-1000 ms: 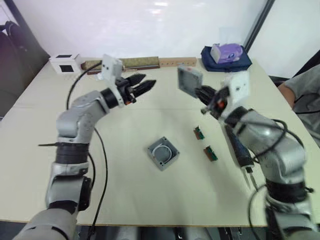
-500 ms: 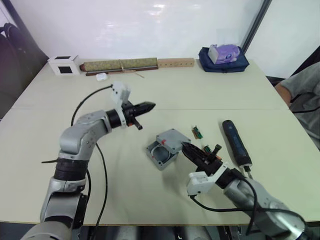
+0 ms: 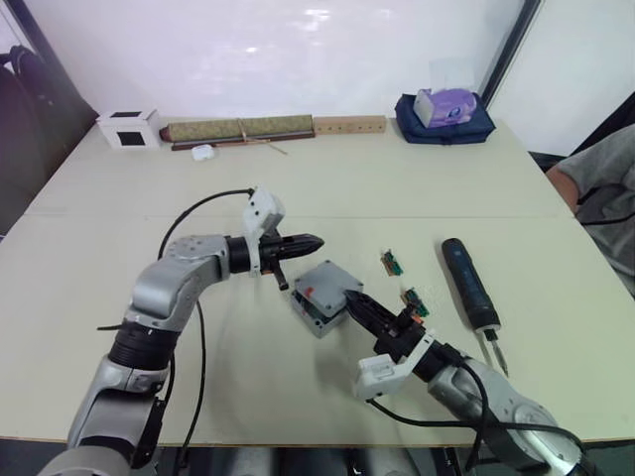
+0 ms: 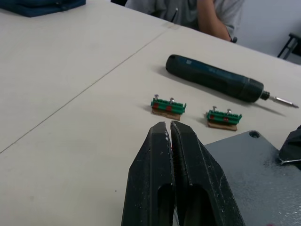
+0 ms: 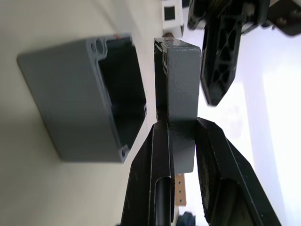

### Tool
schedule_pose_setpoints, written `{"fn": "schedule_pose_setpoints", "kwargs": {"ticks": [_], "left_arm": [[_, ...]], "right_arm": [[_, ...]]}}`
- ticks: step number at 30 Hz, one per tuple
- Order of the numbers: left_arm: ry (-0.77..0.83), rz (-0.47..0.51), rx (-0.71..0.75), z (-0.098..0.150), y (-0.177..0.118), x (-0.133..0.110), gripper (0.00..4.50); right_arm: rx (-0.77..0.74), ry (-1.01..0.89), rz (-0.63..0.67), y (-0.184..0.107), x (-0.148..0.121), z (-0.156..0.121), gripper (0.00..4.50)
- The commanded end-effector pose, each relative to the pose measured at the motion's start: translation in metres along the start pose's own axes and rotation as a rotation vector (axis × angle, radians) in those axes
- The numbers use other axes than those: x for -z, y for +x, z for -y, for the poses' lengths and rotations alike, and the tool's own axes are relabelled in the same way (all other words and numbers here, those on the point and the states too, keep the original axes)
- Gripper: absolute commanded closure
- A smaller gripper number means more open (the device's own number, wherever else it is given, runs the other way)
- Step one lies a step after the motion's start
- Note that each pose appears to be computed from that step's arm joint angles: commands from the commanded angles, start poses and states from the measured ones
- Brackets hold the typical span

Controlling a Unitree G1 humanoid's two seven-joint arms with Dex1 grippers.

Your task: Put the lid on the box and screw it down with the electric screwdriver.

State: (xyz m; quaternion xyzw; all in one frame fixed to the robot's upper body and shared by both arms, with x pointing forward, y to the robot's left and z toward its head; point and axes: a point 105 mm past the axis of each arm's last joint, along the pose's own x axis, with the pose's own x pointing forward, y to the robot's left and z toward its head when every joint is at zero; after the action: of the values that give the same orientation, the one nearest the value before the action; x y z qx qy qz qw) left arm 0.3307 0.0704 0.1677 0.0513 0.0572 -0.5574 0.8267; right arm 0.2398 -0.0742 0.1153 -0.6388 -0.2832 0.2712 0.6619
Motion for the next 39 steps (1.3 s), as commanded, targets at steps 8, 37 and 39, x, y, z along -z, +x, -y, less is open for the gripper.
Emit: {"fn": "schedule_pose_setpoints", "kwargs": {"ticks": [8,37,39], "left_arm": [[0.068,-0.022,0.027,0.004,0.000,0.002,4.40],[0.191,-0.133,0.123,0.013,0.010,0.031,4.40],[0.210,-0.148,0.139,0.017,0.011,0.036,4.46]], "right_arm": [[-0.008,-0.007,0.009,0.008,0.001,0.005,4.37],[-0.083,0.003,0.020,0.001,-0.005,0.001,4.37],[-0.083,0.009,0.027,0.000,-0.006,0.002,3.87]]}}
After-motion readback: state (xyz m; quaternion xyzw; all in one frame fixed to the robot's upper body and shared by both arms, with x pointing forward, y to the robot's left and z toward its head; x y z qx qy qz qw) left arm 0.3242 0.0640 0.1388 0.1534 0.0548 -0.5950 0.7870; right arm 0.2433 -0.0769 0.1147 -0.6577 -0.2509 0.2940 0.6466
